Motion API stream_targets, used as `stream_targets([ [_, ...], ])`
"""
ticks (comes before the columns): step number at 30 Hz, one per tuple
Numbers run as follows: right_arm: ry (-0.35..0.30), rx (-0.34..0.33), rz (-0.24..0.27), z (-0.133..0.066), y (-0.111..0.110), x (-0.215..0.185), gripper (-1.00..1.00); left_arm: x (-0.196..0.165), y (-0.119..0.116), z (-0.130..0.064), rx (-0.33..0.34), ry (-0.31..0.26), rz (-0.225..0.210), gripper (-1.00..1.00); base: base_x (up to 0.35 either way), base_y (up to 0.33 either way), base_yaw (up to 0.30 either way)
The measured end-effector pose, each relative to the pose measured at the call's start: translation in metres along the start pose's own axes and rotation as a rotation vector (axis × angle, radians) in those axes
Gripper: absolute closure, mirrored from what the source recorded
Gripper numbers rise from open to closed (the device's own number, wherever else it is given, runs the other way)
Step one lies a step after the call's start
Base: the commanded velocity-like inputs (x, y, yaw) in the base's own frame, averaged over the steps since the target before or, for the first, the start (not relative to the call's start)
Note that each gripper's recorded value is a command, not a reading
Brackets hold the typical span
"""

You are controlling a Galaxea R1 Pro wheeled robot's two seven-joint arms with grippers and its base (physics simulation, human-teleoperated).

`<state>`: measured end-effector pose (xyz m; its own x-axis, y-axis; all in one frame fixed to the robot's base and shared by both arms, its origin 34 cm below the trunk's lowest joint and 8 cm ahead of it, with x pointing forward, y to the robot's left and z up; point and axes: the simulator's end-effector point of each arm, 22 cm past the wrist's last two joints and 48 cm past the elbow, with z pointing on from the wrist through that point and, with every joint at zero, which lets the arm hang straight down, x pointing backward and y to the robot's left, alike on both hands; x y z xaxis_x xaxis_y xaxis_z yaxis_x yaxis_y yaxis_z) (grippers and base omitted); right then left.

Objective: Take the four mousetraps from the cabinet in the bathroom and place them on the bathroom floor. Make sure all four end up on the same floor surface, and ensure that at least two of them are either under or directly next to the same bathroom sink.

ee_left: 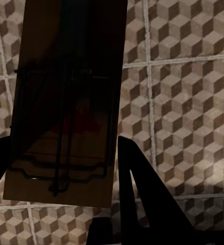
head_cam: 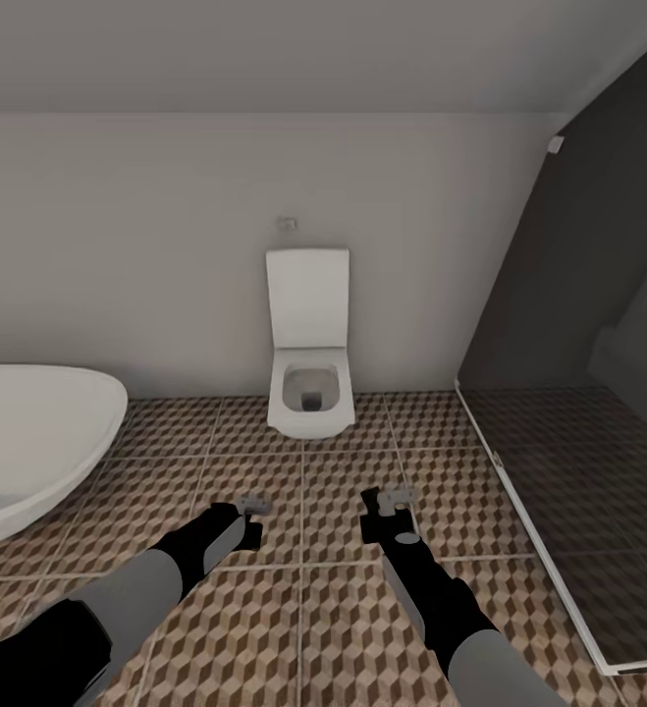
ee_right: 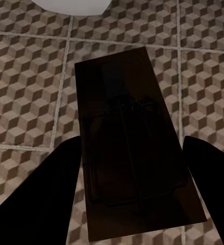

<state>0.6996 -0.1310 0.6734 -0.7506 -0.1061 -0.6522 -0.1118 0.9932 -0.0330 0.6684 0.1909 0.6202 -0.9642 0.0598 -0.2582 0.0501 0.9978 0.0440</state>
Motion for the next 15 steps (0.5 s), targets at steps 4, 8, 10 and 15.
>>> stream_targets([
  [4,0.006,-0.001,0.000,0.006,0.000,0.007,1.00,0.004,0.000,0.008,0.000,0.006,0.000,1.00,0.000,0.000,0.000],
  [8,0.012,-0.001,0.001,0.013,0.001,0.013,1.00,0.007,-0.001,0.017,0.001,0.012,0.000,1.00,0.000,0.000,0.000],
  [10,0.015,-0.001,0.001,0.016,0.001,0.017,1.00,0.009,-0.001,0.021,0.001,0.015,0.000,1.00,0.000,0.000,0.000],
  [15,0.023,-0.002,0.001,0.024,0.001,0.026,1.00,0.014,-0.005,0.031,0.005,0.023,0.002,1.00,0.000,0.000,0.000],
])
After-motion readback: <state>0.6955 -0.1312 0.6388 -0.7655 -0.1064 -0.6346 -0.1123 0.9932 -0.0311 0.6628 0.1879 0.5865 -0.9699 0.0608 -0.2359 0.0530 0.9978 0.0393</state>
